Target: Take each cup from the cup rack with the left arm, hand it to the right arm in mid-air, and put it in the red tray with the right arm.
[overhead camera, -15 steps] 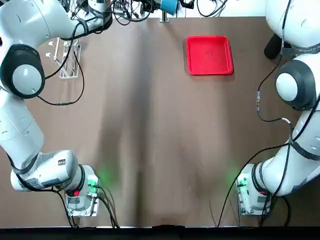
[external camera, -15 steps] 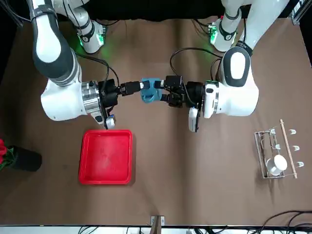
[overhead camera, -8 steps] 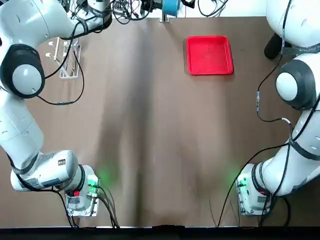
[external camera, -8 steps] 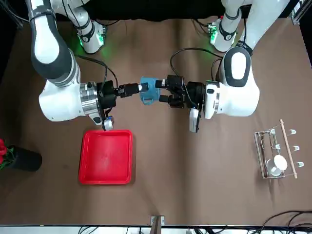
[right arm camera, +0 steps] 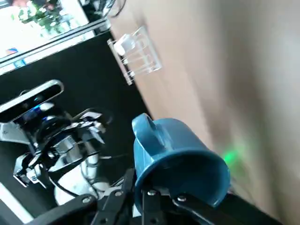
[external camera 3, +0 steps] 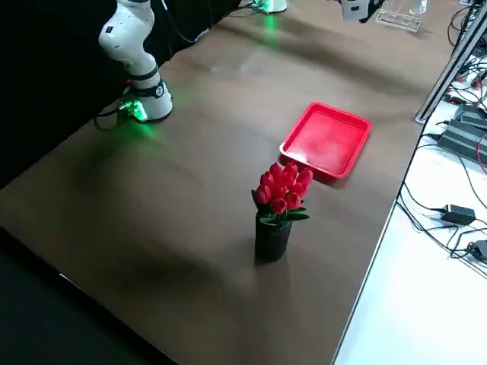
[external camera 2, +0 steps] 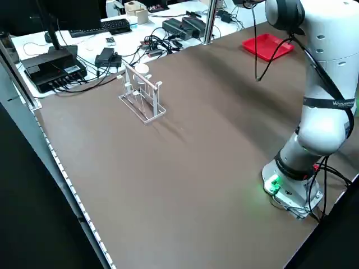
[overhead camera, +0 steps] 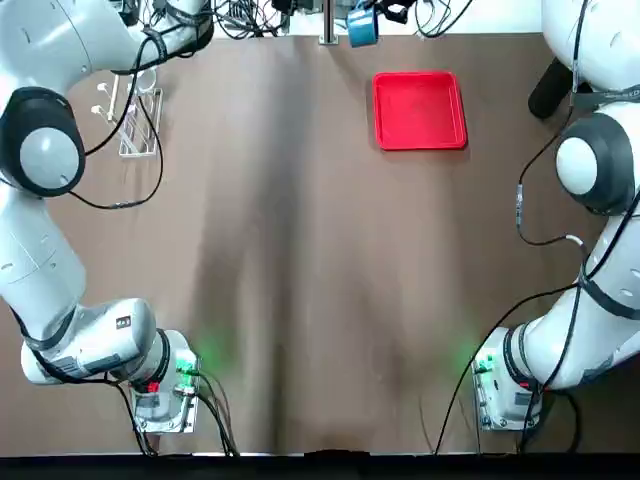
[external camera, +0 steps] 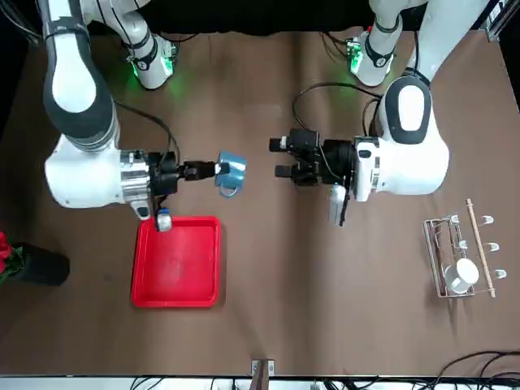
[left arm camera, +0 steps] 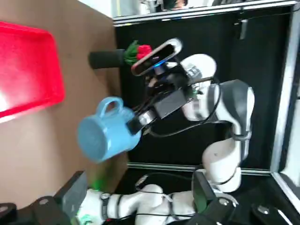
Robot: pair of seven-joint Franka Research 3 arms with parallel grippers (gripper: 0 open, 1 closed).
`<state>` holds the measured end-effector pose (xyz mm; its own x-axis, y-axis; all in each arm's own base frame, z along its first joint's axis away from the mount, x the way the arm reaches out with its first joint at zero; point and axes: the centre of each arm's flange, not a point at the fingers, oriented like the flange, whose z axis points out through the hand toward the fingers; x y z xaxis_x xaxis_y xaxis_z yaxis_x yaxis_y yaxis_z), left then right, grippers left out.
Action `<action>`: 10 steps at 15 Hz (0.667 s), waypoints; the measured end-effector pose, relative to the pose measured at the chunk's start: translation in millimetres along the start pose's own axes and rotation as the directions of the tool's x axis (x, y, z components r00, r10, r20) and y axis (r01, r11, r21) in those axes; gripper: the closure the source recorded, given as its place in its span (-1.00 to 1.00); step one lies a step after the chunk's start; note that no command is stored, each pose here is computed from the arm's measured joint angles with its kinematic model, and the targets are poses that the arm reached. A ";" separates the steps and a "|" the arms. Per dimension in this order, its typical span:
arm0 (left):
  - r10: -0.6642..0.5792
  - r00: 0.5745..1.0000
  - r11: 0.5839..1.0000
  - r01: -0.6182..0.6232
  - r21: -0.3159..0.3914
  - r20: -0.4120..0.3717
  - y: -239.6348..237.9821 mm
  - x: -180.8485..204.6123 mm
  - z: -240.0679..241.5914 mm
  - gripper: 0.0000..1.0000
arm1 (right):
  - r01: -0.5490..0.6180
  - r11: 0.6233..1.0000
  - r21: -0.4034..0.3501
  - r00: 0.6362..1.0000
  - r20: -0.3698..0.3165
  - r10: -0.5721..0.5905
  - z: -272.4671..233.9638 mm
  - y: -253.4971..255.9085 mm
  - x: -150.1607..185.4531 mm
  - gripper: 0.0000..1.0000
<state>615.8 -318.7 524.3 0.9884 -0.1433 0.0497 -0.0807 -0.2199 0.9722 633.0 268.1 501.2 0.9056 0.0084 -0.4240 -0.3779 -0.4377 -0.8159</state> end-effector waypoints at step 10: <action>0.035 0.991 0.769 -0.109 0.630 0.129 -74.1 4.7 -112.1 -1.00 | -0.061 0.894 -0.444 0.971 -0.232 -0.049 -85.0 81.5 48.0 0.81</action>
<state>640.8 -195.0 478.1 0.9602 -0.2741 0.0540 -0.2510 -0.7614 0.5978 662.1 156.4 447.8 0.9428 -0.1795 -0.2810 -0.3081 -0.7909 -0.5287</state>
